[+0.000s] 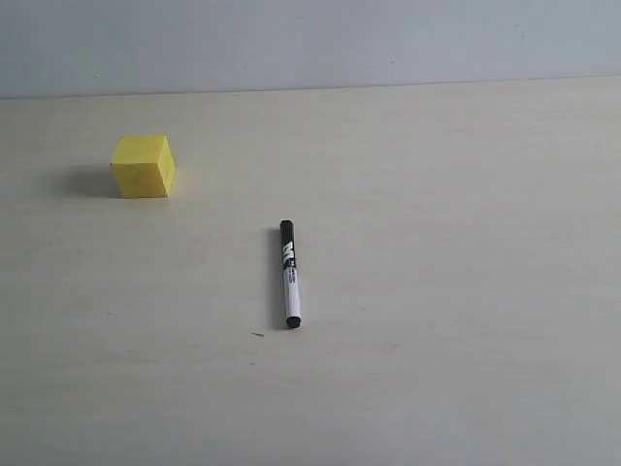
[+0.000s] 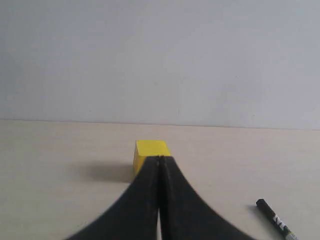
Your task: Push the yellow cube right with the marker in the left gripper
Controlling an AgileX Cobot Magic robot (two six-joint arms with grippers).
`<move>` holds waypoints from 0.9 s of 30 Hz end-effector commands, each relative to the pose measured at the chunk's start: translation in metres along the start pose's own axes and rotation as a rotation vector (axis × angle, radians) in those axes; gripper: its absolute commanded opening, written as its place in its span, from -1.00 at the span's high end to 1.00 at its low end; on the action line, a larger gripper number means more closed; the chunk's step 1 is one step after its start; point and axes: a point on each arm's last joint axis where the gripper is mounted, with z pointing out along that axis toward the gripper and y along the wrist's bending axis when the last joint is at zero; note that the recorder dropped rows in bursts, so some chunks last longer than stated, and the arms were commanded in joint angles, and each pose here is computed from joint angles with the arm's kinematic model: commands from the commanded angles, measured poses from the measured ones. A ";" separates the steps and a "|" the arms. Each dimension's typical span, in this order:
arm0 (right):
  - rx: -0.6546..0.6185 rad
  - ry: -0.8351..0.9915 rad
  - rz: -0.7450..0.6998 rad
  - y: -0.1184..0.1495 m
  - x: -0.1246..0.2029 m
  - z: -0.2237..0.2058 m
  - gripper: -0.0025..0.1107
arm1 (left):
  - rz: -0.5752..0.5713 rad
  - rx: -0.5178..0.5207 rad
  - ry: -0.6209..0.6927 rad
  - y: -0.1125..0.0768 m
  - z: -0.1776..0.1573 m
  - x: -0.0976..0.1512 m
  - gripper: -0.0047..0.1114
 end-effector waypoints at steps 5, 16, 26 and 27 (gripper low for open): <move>0.005 -0.011 -0.002 0.000 0.000 0.000 0.96 | 0.031 0.002 -0.081 0.000 -0.001 -0.007 0.92; 0.006 -0.004 -0.002 0.000 0.001 0.000 0.96 | -0.289 0.101 -0.495 -0.002 -0.012 -0.043 0.92; 0.006 -0.004 -0.002 0.000 0.001 0.000 0.96 | -0.404 0.151 -0.657 -0.006 -0.015 -0.104 0.92; 0.006 -0.004 -0.002 0.000 0.001 0.000 0.96 | -0.391 0.145 -0.621 -0.010 -0.005 -0.133 0.92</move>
